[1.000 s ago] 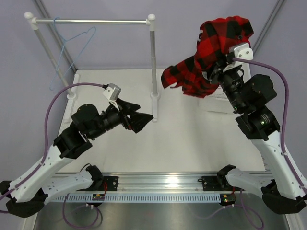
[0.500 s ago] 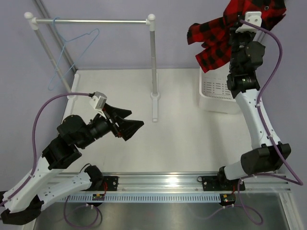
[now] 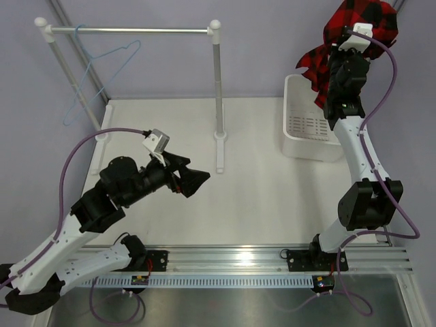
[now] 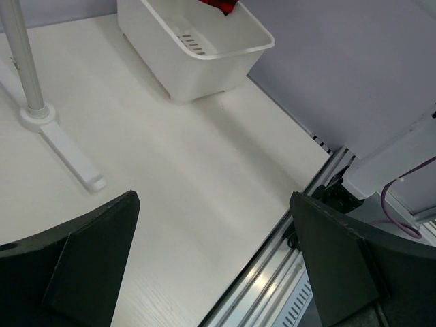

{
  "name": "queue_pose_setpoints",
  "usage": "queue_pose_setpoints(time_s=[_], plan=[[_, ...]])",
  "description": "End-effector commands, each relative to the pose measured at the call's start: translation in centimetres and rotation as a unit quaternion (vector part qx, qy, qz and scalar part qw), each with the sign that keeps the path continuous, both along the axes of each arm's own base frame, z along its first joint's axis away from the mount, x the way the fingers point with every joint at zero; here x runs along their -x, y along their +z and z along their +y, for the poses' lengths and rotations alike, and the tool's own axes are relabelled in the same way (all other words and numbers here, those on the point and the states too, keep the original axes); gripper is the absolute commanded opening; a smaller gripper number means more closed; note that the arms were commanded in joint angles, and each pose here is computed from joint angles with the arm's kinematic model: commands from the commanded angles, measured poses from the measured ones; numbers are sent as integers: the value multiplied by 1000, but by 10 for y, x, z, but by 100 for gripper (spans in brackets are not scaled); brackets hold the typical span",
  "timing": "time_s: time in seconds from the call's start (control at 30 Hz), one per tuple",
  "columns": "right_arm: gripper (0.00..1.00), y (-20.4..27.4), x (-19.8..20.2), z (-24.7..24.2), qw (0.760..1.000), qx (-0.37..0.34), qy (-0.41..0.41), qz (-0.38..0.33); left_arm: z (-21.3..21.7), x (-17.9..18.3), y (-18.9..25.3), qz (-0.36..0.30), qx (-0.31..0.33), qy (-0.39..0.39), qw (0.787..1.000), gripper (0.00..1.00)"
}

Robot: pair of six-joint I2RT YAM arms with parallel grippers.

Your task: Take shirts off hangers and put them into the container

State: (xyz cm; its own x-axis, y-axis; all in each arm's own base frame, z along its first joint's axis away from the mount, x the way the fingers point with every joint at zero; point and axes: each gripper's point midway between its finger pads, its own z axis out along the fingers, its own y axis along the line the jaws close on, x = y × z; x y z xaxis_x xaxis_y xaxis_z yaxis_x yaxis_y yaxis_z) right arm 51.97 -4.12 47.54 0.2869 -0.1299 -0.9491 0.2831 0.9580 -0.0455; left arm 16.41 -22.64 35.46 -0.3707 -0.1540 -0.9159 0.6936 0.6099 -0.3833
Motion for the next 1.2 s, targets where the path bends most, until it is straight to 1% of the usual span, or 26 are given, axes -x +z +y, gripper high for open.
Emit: queue_pose_setpoints(time_s=[0.0, 0.17, 0.23, 0.37, 0.5, 0.57, 0.8, 0.9, 0.97, 1.0, 1.07, 1.1, 1.13, 1.17], plan=[[0, 17, 3, 7, 999, -19, 18, -38, -4, -6, 7, -16, 7, 4, 1000, 99], [0, 7, 4, 5, 999, -42, 13, -27, -1, -7, 0, -8, 3, 13, 1000, 99], [0, -3, 4, 3, 998, -53, 10, -19, 0, -6, 3, -10, 5, 13, 1000, 99], [0, -37, 0, 3, 997, -74, 7, 11, 1, -6, 9, -16, 4, 12, 1000, 99], [0, -55, 3, 2, 996, -87, 4, 26, 2, -5, 1, -5, -5, 13, 1000, 99], [0, -64, 5, -2, 994, -99, -9, 36, 6, -8, 0, -7, -1, 27, 1000, 99], [0, -90, 11, -14, 989, -121, -49, 64, 8, -7, -5, 2, -3, 33, 999, 99], [0, -110, 9, -16, 986, -128, -58, 93, 8, -7, -9, 5, -4, 31, 999, 99], [0, -133, 4, -15, 980, -138, -61, 130, 7, -7, -11, 7, -6, 31, 999, 99], [0, -157, 1, -13, 974, -139, -64, 169, 8, -8, -12, 6, -6, 33, 999, 99], [0, -171, -4, -11, 966, -158, -65, 195, 7, -8, -14, 7, -6, 33, 999, 99], [0, -194, 0, -11, 955, -160, -75, 239, 6, -8, -14, 7, -5, 32, 999, 99], [0, -204, -7, -10, 948, -175, -79, 254, 6, -9, -15, 9, -5, 33, 999, 99], [0, -217, -4, -13, 939, -181, -98, 275, 6, -9, -15, 10, -6, 33, 999, 99]])
